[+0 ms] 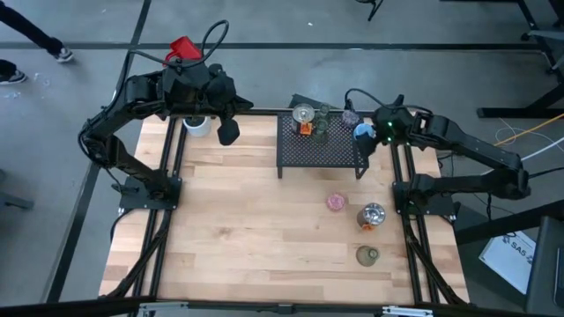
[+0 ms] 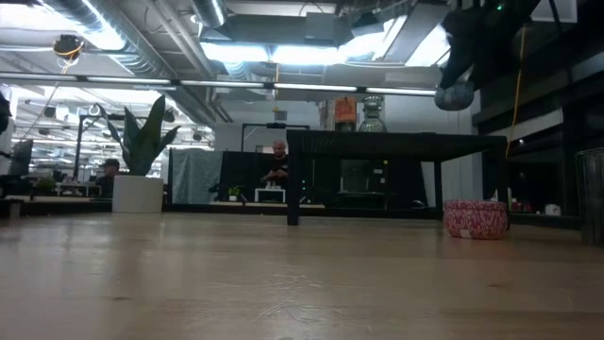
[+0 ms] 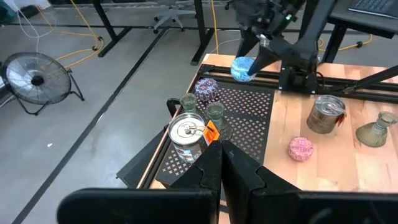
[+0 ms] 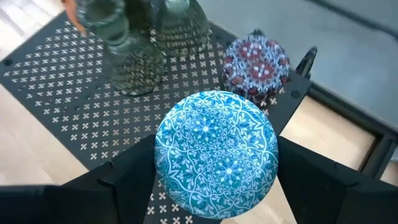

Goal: Pick & Place candle stick holders
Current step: Put the blue scented candle on the shelf align with the red scented candle

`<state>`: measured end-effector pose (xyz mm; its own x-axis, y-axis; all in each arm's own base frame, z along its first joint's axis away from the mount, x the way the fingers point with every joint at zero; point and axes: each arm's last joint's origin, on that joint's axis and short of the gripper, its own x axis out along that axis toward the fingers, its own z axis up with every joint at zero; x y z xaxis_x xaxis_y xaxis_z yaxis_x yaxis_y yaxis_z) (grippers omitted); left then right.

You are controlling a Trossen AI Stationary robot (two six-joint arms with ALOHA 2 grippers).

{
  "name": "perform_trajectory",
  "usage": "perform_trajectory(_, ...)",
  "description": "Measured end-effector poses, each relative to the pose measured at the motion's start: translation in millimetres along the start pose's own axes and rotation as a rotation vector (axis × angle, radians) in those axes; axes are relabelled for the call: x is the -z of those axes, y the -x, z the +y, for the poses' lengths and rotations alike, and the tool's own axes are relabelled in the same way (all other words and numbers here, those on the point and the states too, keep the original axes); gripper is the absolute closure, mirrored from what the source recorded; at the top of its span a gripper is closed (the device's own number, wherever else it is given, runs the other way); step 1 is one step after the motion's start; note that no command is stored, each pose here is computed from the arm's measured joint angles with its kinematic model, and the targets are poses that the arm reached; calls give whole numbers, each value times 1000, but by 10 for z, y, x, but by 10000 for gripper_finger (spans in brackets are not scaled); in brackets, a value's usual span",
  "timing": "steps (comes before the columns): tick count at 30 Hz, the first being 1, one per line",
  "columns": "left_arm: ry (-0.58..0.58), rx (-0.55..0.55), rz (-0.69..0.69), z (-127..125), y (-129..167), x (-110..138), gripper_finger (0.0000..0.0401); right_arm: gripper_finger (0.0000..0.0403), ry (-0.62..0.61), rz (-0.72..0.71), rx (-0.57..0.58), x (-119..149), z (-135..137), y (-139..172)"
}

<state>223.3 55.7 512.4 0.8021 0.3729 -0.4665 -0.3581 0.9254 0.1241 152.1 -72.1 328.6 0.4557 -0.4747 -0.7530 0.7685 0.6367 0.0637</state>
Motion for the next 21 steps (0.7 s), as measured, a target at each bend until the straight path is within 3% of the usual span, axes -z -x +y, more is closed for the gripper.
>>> perform_trajectory(21, 0, 0, 0, -1, 0, 0, 399, 109, -68, 74, 66, -175, -10, -437)
